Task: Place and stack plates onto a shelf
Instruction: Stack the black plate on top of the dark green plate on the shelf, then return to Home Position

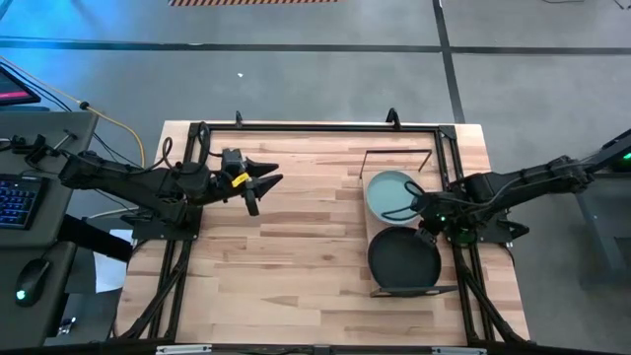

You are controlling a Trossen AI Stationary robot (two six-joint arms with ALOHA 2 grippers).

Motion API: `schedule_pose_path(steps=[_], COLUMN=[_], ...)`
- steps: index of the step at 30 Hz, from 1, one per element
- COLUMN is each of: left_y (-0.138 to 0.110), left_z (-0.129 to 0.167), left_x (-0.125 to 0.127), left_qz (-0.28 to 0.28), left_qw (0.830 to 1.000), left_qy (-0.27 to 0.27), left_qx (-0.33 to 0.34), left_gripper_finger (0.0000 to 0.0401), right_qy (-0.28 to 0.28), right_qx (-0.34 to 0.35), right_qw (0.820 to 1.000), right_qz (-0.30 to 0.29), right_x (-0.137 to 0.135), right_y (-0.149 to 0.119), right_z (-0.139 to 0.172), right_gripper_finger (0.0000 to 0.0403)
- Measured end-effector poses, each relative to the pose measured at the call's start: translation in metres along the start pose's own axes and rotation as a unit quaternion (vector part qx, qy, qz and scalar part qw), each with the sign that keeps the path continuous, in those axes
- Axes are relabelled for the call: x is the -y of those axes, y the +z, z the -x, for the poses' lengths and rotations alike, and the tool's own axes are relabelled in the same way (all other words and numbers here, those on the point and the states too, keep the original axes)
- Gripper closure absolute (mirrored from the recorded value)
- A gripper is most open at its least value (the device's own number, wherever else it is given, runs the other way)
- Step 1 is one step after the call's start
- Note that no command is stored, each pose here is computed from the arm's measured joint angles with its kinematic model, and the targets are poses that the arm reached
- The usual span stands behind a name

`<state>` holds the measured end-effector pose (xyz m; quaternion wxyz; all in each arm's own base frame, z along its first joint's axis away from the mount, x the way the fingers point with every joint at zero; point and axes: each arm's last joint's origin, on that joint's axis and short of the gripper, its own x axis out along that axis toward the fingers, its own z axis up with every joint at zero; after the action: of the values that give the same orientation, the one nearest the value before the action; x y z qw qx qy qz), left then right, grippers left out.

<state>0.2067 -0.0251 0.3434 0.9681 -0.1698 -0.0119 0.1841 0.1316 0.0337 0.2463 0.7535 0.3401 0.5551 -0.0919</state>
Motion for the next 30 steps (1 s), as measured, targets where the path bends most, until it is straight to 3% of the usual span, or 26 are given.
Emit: schedule_pose_path(steps=[7,16,24,27,30], left_y=[0.000,0.000,0.000,0.005,0.014], left_z=[0.000,0.000,0.000,0.006,0.016], left_x=[0.000,0.000,0.000,-0.001,-0.002], left_qz=[0.000,0.000,0.000,0.006,0.023], left_qw=[1.000,1.000,1.000,1.000,0.998], left_qy=[0.000,0.000,0.001,-0.018,-0.062], left_qx=[0.000,0.000,0.000,0.003,0.010], left_gripper_finger=[0.0238,0.0238,0.0238,0.0238,0.0238], right_qy=[-0.004,0.089,0.063,0.086,0.126], right_qx=[0.028,0.097,0.077,0.143,0.240], right_qw=[0.999,0.991,0.993,0.983,0.961], right_qz=[-0.019,-0.012,-0.069,-0.074,-0.058], right_x=[-0.001,-0.007,0.014,0.011,0.001], right_y=[0.003,0.004,-0.015,-0.011,0.000], right_z=[0.001,0.017,0.031,0.037,0.045], right_gripper_finger=[0.0300,0.0202,0.0179,0.0178,0.0178])
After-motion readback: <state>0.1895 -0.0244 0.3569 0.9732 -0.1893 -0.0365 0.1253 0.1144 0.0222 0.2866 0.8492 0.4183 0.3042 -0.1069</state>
